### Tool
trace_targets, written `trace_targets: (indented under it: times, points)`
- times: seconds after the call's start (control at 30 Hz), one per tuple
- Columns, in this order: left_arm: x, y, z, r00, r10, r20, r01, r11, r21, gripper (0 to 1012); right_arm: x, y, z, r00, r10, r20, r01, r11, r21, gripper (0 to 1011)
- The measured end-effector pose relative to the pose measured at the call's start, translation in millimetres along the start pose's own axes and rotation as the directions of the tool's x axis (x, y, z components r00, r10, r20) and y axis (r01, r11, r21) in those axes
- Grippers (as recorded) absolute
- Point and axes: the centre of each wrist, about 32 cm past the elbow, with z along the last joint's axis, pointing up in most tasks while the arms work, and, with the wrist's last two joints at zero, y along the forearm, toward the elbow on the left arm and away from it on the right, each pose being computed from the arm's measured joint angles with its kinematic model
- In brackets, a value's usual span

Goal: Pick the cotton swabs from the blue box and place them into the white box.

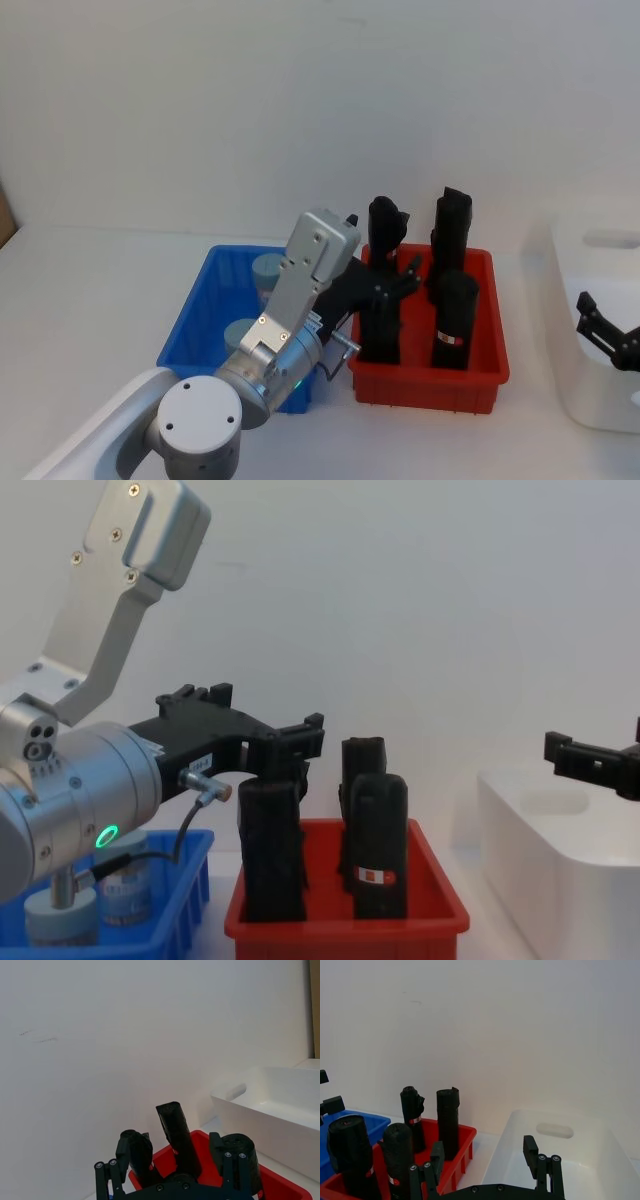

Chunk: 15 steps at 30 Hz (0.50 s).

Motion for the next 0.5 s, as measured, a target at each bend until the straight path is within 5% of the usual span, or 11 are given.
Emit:
trace_targets:
  times: [0.5]
  points:
    - [0.0,0.0,0.0,1.0,0.0,0.0,0.0,1.0,0.0,1004,0.0,0.0,0.0,1.0,0.0,0.0,0.0,1.0,0.0,1001]
